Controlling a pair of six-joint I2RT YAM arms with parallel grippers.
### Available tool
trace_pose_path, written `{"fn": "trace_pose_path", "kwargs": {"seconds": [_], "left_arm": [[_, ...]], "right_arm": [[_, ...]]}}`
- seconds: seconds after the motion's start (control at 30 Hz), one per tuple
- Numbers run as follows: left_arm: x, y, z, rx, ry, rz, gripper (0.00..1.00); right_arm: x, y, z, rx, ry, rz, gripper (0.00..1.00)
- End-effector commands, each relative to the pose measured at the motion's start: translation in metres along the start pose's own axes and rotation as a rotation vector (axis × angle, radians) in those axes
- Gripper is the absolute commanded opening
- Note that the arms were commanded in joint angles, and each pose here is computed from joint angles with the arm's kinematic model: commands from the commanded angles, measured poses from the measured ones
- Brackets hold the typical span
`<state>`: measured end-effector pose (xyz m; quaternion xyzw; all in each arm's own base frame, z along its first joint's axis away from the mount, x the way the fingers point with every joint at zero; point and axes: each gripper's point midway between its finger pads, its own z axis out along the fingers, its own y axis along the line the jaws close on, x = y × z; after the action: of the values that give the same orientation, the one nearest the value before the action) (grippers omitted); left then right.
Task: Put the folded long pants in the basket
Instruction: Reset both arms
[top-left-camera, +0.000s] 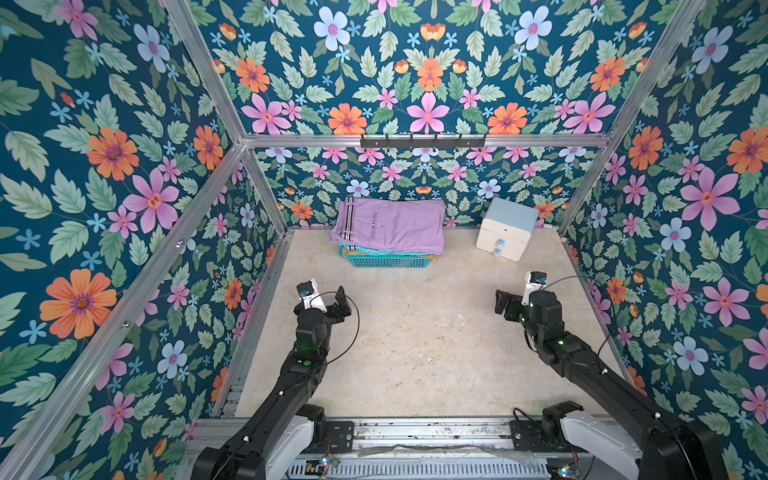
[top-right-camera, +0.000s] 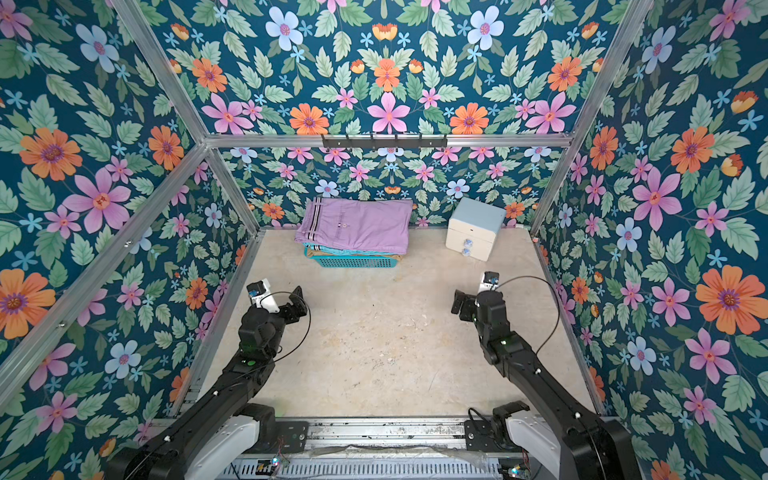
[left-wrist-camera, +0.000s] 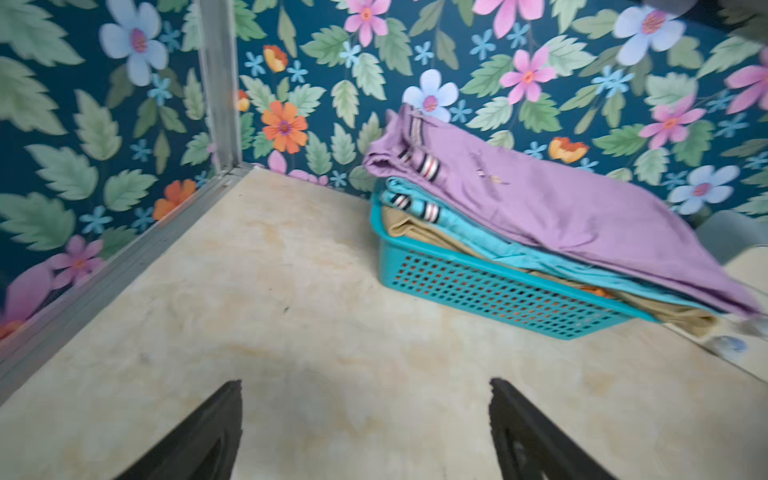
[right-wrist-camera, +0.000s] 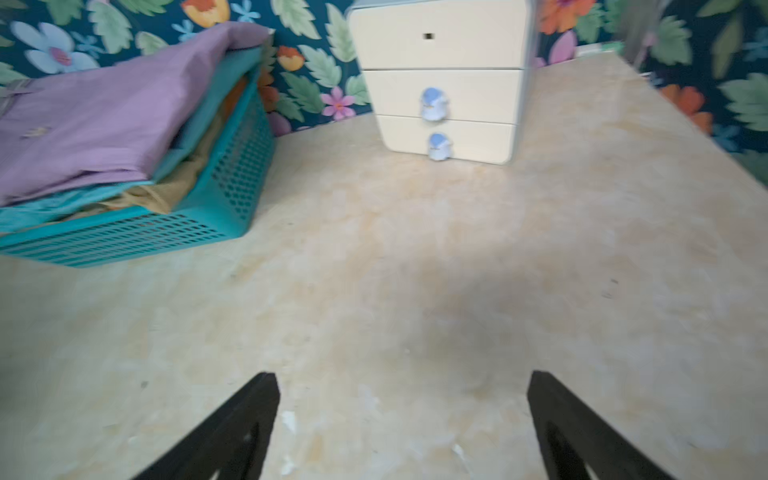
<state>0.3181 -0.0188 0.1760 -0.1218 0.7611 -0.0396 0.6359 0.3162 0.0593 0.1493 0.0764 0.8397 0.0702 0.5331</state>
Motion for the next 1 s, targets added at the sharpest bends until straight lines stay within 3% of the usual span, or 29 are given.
{"fn": "trace_pose_path", "kwargs": {"seconds": [0.0, 0.33, 0.43, 0.53, 0.67, 0.7, 0.77, 0.87, 0.97], "left_arm": [[-0.018, 0.029, -0.006, -0.166, -0.107, 0.032, 0.95], [0.003, 0.035, 0.006, -0.202, -0.022, 0.109, 0.91], [0.006, 0.048, 0.002, -0.265, -0.045, 0.149, 0.92], [0.01, 0.063, 0.005, -0.283, -0.109, 0.143, 0.99], [0.019, 0.069, 0.047, -0.181, -0.058, 0.056, 0.99], [0.02, 0.058, 0.054, -0.107, -0.045, 0.087, 0.99], [0.019, 0.065, 0.071, -0.15, -0.021, 0.133, 0.98], [0.017, 0.072, 0.069, -0.13, -0.087, 0.111, 0.98], [0.024, 0.062, 0.067, -0.08, -0.067, 0.143, 0.98]], "right_arm": [[-0.03, -0.028, -0.016, 0.127, -0.202, 0.02, 0.99], [-0.019, -0.046, -0.017, 0.183, -0.134, 0.046, 0.99], [-0.015, -0.069, -0.022, 0.315, -0.112, -0.019, 0.99], [-0.003, -0.078, -0.014, 0.305, -0.129, -0.012, 0.99], [0.001, -0.102, -0.003, 0.338, -0.21, 0.062, 0.99], [-0.003, -0.105, -0.001, 0.341, -0.244, 0.065, 0.99], [-0.012, -0.109, 0.004, 0.295, -0.32, 0.108, 0.99], [-0.013, -0.108, 0.027, 0.259, -0.302, 0.064, 0.99], [-0.009, -0.103, 0.048, 0.241, -0.331, 0.004, 0.99]]}}
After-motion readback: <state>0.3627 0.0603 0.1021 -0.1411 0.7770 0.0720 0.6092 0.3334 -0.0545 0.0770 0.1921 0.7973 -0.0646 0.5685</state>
